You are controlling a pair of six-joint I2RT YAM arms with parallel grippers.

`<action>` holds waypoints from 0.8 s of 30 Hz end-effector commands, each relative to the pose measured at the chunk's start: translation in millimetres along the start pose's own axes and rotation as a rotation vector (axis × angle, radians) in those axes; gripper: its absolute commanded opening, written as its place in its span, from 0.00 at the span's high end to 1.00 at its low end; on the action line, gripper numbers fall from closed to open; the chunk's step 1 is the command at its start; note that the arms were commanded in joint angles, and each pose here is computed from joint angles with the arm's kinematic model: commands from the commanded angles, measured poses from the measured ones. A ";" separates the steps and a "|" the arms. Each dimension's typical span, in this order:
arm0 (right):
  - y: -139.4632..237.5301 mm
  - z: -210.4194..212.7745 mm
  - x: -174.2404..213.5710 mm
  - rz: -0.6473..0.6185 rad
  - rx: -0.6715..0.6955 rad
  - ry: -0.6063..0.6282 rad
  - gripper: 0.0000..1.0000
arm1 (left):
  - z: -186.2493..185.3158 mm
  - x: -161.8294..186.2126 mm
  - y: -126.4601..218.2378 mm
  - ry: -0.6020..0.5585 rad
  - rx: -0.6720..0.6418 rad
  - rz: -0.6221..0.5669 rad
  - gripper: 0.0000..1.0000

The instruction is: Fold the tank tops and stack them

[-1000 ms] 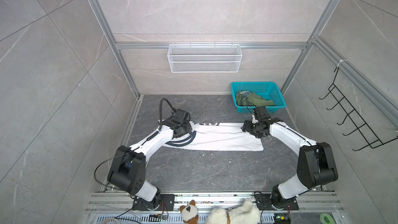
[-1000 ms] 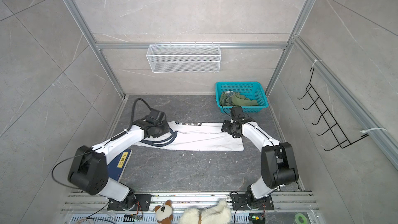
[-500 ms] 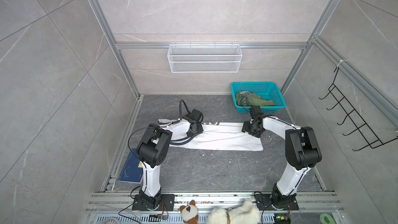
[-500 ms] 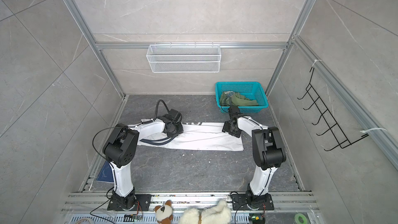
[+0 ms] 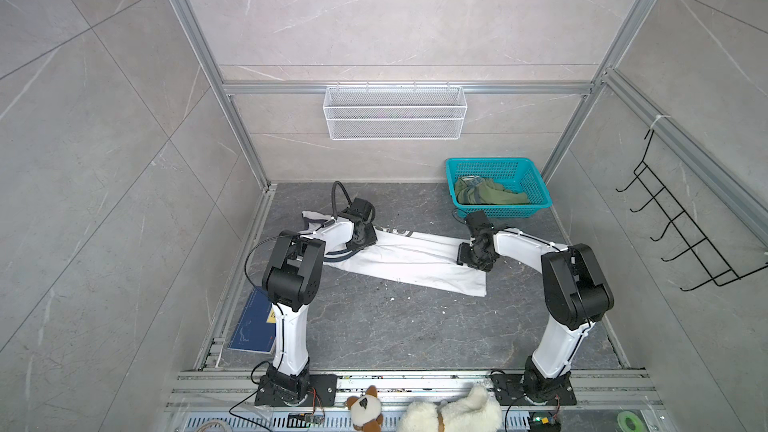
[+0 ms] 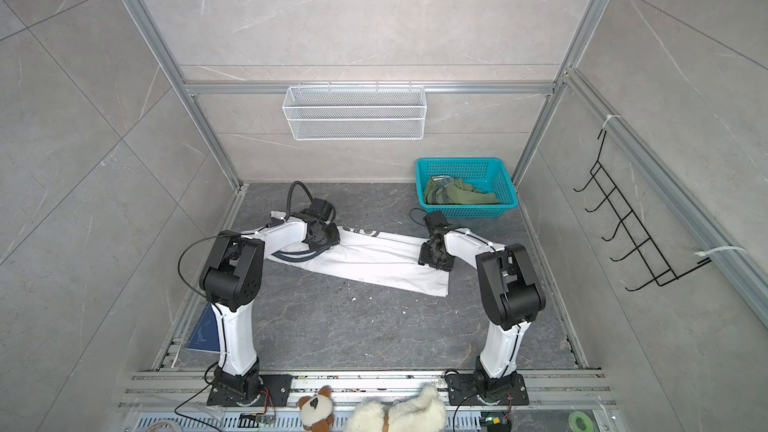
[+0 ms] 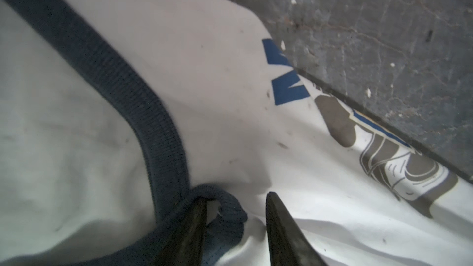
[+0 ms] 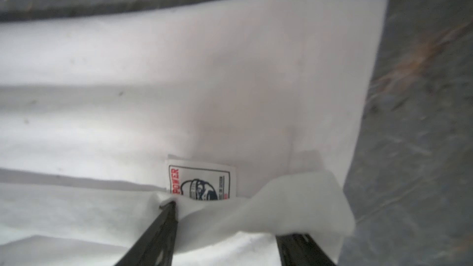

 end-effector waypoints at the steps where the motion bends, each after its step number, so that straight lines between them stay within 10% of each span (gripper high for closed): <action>1: 6.6 -2.8 39.9 0.090 0.003 0.004 0.37 | 13.4 -3.7 -16.7 -0.102 -0.094 0.070 0.57; 15: 30.8 42.7 151.6 0.171 -0.143 0.121 0.37 | -65.8 -39.4 -41.3 -0.347 0.072 0.068 0.53; 24: 100.6 35.6 108.9 -0.125 -0.053 0.211 0.33 | -78.1 -54.2 40.0 -0.335 -0.033 -0.026 0.44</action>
Point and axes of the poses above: each gripper's point midway between its finger pads, its own y axis back along the fingers, its own z axis along the line the jaws close on, x = y × z, the point moved 10 cm from there along y, back along the fingers, and after that the axes turned 6 degrees about -y, right-handed, at the moved point
